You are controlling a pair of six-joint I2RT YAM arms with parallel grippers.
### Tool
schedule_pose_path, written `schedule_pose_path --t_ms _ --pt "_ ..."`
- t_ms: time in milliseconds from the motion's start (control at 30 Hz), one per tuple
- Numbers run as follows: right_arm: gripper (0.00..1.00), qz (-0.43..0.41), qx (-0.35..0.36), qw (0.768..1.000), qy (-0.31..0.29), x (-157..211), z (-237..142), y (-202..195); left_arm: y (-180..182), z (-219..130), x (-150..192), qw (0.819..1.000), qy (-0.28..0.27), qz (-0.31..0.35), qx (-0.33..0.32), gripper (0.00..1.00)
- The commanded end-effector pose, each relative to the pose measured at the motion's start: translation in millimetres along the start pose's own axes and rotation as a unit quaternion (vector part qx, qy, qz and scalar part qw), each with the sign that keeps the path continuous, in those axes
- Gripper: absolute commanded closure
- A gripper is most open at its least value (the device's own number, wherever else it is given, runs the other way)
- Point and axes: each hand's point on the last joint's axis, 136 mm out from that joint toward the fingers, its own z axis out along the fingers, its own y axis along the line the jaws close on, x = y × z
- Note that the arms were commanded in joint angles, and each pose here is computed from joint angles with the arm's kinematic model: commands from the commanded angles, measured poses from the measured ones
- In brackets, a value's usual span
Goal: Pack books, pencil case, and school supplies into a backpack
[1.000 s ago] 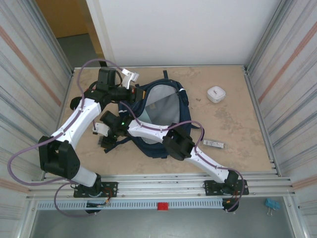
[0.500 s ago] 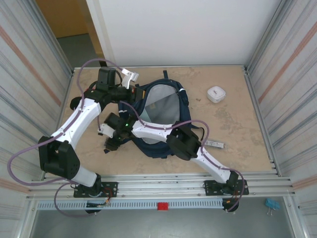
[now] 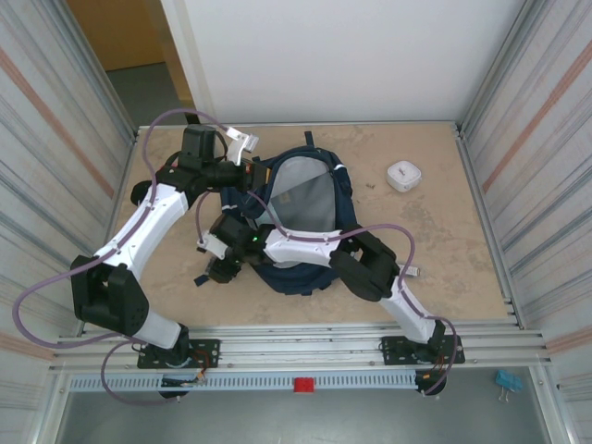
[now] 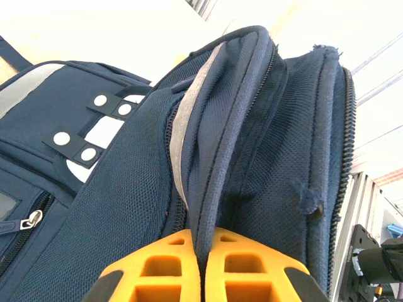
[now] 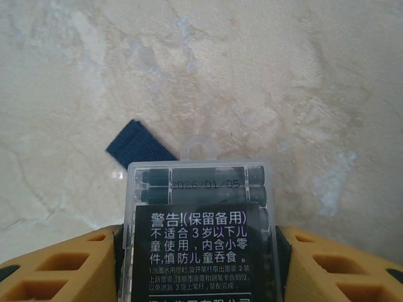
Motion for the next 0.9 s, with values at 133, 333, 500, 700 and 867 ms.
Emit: schedule_pose_path --t_ms 133,333,500,700,867 --pt "0.74 0.010 0.012 0.996 -0.082 -29.7 -50.7 7.8 -21.0 -28.5 -45.7 0.995 -0.077 0.062 0.002 1.00" --pt "0.74 -0.009 -0.003 0.996 -0.089 -23.7 -62.0 14.6 -20.6 -28.2 -47.5 0.995 -0.077 0.062 0.003 1.00" --pt "0.74 -0.021 0.010 0.994 -0.111 -19.5 -93.6 16.6 -17.5 -25.9 -44.0 0.996 -0.073 0.058 0.000 1.00" --pt "0.74 0.022 0.056 0.992 -0.109 4.5 -133.2 -3.3 -14.7 -22.6 -38.9 0.996 -0.074 0.046 0.002 1.00" --pt "0.74 0.091 0.106 0.984 -0.107 34.1 -158.2 -42.1 -16.5 -24.0 -40.4 0.996 -0.079 0.045 0.004 1.00"
